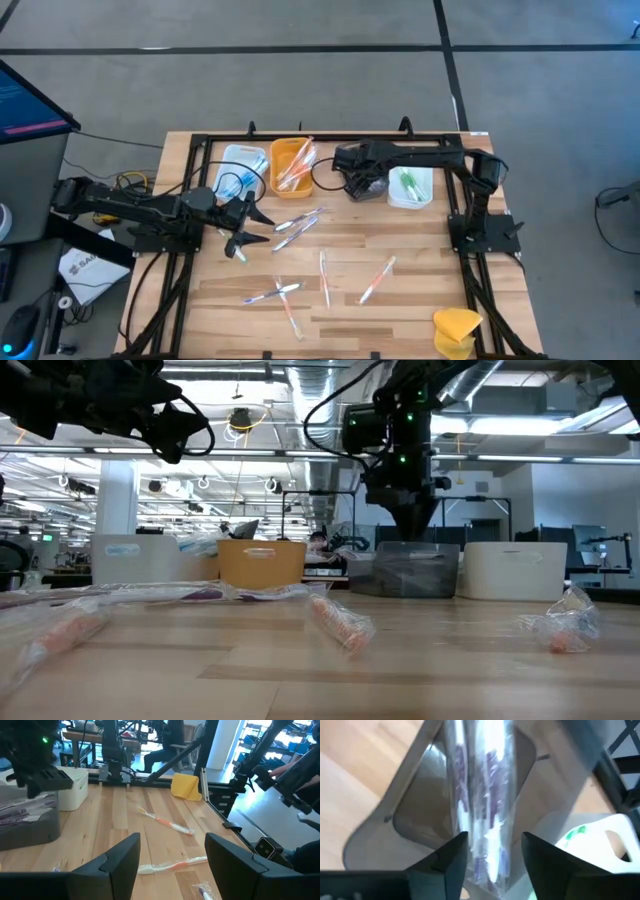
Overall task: Pick & Place Toothbrushes
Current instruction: Put the violet toothbrush into the gray bin
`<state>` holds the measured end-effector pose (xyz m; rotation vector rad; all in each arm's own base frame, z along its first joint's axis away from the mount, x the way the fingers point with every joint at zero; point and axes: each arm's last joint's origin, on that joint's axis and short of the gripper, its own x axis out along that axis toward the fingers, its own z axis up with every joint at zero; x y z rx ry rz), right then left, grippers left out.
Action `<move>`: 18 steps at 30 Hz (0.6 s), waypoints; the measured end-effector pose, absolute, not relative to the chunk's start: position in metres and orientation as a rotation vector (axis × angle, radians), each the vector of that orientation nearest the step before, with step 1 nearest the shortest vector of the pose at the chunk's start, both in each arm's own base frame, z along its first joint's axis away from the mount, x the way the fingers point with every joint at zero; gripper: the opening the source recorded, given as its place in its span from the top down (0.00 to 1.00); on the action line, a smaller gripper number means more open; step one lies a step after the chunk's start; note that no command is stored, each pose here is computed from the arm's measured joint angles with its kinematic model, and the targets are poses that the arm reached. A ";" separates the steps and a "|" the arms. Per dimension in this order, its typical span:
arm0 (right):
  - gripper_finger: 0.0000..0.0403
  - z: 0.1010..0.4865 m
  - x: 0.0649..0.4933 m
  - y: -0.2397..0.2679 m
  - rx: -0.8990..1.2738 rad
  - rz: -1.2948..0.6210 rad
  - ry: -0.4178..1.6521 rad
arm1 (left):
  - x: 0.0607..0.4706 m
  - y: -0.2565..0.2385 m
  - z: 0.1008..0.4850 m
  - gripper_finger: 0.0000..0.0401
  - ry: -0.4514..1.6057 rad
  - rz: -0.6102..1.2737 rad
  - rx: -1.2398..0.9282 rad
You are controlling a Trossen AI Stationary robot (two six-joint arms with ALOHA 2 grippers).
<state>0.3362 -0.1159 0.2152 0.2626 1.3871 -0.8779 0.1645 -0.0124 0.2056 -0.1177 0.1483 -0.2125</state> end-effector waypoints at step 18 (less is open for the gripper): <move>0.57 0.271 0.402 -0.032 -0.029 -0.091 1.044 | 0.160 -0.014 0.212 0.46 0.110 -0.261 -0.146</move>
